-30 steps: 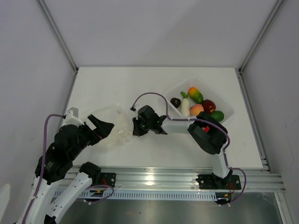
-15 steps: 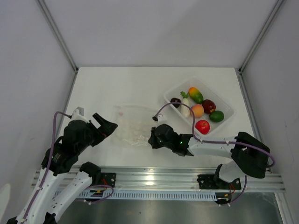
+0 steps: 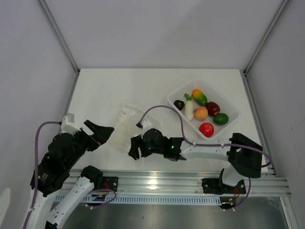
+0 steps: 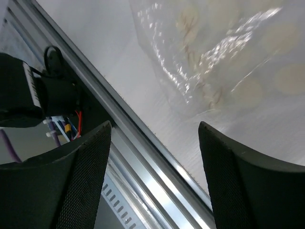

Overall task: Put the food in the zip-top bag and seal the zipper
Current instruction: Pick up the zipper food storage bag at the center of the board.

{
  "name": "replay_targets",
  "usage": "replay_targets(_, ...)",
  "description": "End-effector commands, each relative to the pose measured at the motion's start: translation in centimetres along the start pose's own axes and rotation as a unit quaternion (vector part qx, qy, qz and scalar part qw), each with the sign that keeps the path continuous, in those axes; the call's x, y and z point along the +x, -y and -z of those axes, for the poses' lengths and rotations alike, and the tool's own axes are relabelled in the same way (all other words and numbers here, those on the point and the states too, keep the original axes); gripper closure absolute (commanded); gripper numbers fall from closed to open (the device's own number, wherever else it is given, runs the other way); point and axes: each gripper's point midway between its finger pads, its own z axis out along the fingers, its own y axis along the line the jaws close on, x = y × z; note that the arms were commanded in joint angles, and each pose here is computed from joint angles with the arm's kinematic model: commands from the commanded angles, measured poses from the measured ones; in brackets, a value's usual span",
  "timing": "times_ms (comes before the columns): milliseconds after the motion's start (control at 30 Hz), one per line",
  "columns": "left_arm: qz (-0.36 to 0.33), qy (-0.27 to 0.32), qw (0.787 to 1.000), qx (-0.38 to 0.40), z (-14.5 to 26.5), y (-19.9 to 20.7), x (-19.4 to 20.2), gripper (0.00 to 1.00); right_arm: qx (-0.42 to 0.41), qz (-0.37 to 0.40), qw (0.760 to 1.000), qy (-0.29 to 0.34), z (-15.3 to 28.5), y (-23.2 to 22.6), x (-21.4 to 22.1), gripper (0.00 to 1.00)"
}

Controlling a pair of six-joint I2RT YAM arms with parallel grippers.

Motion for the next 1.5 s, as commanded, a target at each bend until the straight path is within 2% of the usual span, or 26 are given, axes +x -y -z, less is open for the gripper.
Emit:
replay_targets(0,-0.034,0.028,0.999,0.018,1.1,0.5,-1.2,0.01,-0.001,0.029,0.998,0.048,3.6,1.0,-5.9,0.24)
replay_targets(67,-0.04,0.031,0.998,0.026,1.1,0.6,-1.2,0.0,0.027,0.032,0.997,0.061,5.2,3.8,-8.4,0.19)
replay_targets(233,-0.06,0.006,0.995,0.08,0.2,1.9,0.2,0.01,-0.006,0.041,0.997,0.057,6.3,8.7,-13.7,0.18)
replay_targets(300,-0.06,-0.005,0.995,0.082,-0.2,1.8,0.8,0.01,-0.018,0.045,0.998,0.042,5.7,10.9,-14.9,0.18)
replay_targets(333,-0.061,-0.011,0.995,0.081,-0.5,1.8,0.9,0.01,-0.024,0.079,0.995,0.048,5.6,11.0,-16.3,0.19)
replay_targets(400,-0.061,-0.023,0.995,0.078,-0.8,1.7,1.4,0.01,-0.038,0.097,0.994,0.026,3.9,12.1,-16.2,0.2)
replay_targets(433,-0.062,-0.028,0.995,0.077,-1.0,1.7,1.5,0.0,-0.069,0.112,0.991,0.03,3.7,11.7,-17.3,0.2)
replay_targets(467,-0.063,-0.033,0.995,0.074,-1.2,1.5,1.8,0.0,-0.079,0.105,0.991,0.014,2.4,12.6,-16.8,0.2)
replay_targets(567,-0.065,-0.033,0.994,0.078,-1.3,1.8,1.7,0.01,-0.125,0.103,0.987,0.016,1.5,13.0,-18.1,0.21)
replay_targets(800,-0.068,-0.033,0.994,0.081,-2.0,1.7,1.9,0.0,-0.135,0.082,0.987,-0.026,-2.4,16.6,-17.4,0.25)
replay_targets(1033,-0.066,-0.05,0.993,0.085,-3.1,1.8,2.5,0.01,-0.136,0.087,0.986,-0.046,-4.1,18.8,-16.9,0.25)
replay_targets(1467,-0.06,-0.05,0.994,0.082,-3.5,2.1,2.3,0.0,-0.211,0.085,0.971,-0.078,-5.4,17.1,-13.1,0.3)
